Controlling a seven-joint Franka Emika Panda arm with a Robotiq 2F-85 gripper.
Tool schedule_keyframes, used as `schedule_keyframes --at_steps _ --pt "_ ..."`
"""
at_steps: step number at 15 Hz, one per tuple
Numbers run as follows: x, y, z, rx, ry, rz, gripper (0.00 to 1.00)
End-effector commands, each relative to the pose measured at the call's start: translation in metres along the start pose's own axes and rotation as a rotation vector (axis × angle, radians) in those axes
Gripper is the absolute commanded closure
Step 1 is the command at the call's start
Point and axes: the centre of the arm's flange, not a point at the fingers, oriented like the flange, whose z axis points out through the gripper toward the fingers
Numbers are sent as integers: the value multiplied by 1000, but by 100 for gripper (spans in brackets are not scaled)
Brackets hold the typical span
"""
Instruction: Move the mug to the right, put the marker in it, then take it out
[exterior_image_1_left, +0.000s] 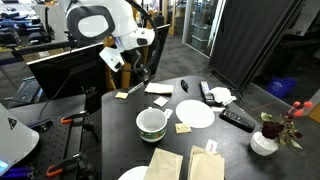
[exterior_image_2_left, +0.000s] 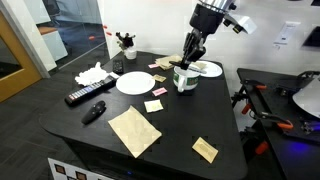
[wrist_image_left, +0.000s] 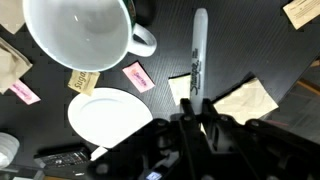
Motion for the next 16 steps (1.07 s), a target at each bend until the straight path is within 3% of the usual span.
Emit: schedule_keyframes --at_steps 1,11,16 --pt "-11 8 -17 -65 41 151 96" --pt "-15 15 -25 -224 97 499 96" --pt "-20 5 -28 -361 133 647 96"
